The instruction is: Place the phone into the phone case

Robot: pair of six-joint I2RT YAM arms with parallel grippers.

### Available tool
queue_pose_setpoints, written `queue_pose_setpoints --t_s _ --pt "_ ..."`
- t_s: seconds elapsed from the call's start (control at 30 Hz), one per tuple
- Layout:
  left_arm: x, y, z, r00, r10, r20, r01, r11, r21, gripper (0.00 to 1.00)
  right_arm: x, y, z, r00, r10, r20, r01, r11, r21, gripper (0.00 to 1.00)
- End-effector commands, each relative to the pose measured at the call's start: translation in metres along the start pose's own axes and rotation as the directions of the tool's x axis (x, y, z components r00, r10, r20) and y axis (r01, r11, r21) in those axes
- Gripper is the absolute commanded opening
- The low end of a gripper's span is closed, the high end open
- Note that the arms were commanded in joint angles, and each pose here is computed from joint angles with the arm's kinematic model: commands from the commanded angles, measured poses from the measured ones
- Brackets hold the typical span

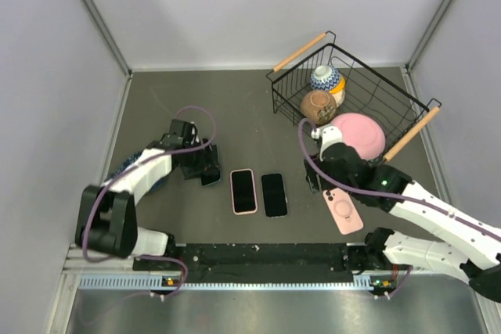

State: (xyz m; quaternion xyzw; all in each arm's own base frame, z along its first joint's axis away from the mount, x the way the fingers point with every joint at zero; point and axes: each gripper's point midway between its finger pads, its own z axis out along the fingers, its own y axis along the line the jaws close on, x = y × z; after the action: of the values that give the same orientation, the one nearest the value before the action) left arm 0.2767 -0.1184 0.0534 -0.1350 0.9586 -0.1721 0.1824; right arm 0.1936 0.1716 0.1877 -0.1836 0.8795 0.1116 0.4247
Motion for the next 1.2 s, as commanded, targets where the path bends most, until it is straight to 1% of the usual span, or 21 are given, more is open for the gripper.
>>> queue_pose_setpoints --t_s 0.0,0.07,0.1,0.17,0.2,0.33,0.5,0.53,0.63,0.83,0.97,1.17 --pt "-0.013 -0.034 -0.040 0.990 0.029 0.140 -0.055 0.982 0.181 0.00 0.033 0.002 0.011 0.985 0.002 -0.172 0.004 1.000 0.030 0.59" --pt "-0.009 -0.035 -0.050 0.986 0.036 0.162 -0.069 0.977 0.200 0.00 0.040 0.004 0.017 0.977 0.028 -0.209 -0.018 0.999 0.048 0.51" --pt "-0.005 -0.038 -0.053 0.987 0.040 0.157 -0.075 0.972 0.224 0.00 0.047 0.004 0.023 0.969 0.023 -0.244 -0.007 0.998 0.065 0.49" --pt "0.002 -0.039 -0.057 0.986 0.042 0.158 -0.082 0.964 0.252 0.00 0.055 -0.001 0.029 0.962 0.032 -0.271 -0.002 0.994 0.109 0.46" --pt "0.009 -0.040 -0.057 0.989 0.045 0.142 -0.082 0.959 0.270 0.00 0.060 -0.003 0.034 0.954 0.033 -0.298 0.007 0.991 0.132 0.45" --pt "0.016 -0.039 -0.065 0.985 0.053 0.162 -0.099 0.952 0.290 0.00 0.079 -0.009 0.047 0.927 0.039 -0.374 0.033 0.982 0.184 0.39" --pt "0.019 -0.036 -0.071 0.980 0.065 0.190 -0.119 0.951 0.285 0.00 0.095 -0.024 0.059 0.896 0.054 -0.442 0.067 0.965 0.254 0.37" --pt "0.019 -0.036 -0.073 0.977 0.071 0.199 -0.127 0.949 0.287 0.00 0.099 -0.029 0.062 0.886 0.056 -0.461 0.079 0.960 0.270 0.35" --pt "0.020 -0.036 -0.077 0.974 0.079 0.210 -0.140 0.946 0.291 0.00 0.102 -0.037 0.067 0.876 0.065 -0.479 0.093 0.950 0.298 0.33" --pt "0.013 -0.033 -0.079 0.968 0.089 0.233 -0.151 0.953 0.262 0.00 0.110 -0.043 0.077 0.860 0.083 -0.503 0.092 0.945 0.314 0.28" --pt "0.014 -0.033 -0.079 0.968 0.080 0.237 -0.144 0.954 0.264 0.00 0.118 -0.041 0.080 0.847 0.104 -0.522 0.067 0.952 0.297 0.28" --pt "0.013 -0.030 -0.080 0.962 0.088 0.257 -0.154 0.956 0.248 0.00 0.127 -0.047 0.085 0.827 0.130 -0.547 0.059 0.947 0.315 0.27"
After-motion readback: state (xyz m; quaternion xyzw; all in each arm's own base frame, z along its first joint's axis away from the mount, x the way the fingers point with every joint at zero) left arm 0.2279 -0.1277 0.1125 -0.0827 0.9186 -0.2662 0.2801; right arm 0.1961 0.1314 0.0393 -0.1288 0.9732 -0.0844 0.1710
